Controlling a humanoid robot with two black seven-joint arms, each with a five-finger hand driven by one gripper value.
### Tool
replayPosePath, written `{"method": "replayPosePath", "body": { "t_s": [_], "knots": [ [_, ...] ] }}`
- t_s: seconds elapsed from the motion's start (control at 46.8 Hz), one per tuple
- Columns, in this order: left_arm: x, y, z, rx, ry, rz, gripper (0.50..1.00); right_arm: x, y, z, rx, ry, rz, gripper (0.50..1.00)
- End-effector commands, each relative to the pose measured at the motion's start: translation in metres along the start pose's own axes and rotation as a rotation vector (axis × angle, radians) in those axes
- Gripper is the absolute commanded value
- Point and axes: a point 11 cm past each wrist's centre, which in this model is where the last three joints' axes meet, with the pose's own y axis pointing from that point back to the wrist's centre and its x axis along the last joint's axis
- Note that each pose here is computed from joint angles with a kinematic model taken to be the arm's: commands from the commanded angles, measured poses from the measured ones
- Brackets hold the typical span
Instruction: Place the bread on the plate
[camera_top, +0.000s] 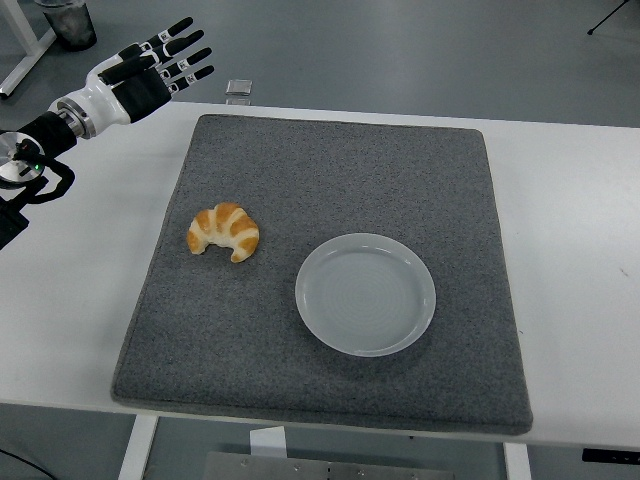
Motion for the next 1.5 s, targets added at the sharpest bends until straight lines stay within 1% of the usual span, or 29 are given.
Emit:
{"method": "replayPosePath", "body": {
  "t_s": [0.0, 0.385, 0.684, 0.791, 1.004, 1.175, 1.261, 1.368, 1.474],
  "knots": [
    [0.000, 0.000, 0.000, -0.002, 0.000, 0.001, 0.999, 0.000, 0.000, 0.001, -0.001, 0.000, 0.000, 0.952],
    [0.002, 0.001, 0.000, 0.001, -0.002, 0.005, 1.000, 0.000, 0.000, 0.000, 0.000, 0.000, 0.000, 0.952],
    [-0.002, -0.001, 0.013, -0.021, -0.034, 0.001, 0.996, 0.000, 0.000, 0.000, 0.000, 0.000, 0.000, 0.952],
    [-0.003, -0.001, 0.013, 0.005, -0.117, 0.002, 0.996, 0.000, 0.000, 0.000, 0.000, 0.000, 0.000, 0.952],
    [-0.004, 0.000, 0.017, 0.020, -0.309, -0.005, 0.996, 0.000, 0.000, 0.000, 0.000, 0.000, 0.000, 0.952],
    [-0.003, 0.002, 0.017, 0.028, -0.334, -0.002, 0.996, 0.000, 0.000, 0.000, 0.000, 0.000, 0.000, 0.952],
    [-0.001, 0.003, 0.016, 0.050, -0.367, 0.004, 0.996, 0.000, 0.000, 0.001, -0.001, 0.000, 0.000, 0.954],
    [0.002, 0.009, 0.029, 0.090, -0.481, 0.019, 0.996, 0.000, 0.000, 0.000, 0.000, 0.000, 0.000, 0.952],
    [-0.003, 0.013, 0.037, 0.118, -0.554, 0.003, 0.996, 0.000, 0.000, 0.000, 0.000, 0.000, 0.000, 0.952]
  ]
}}
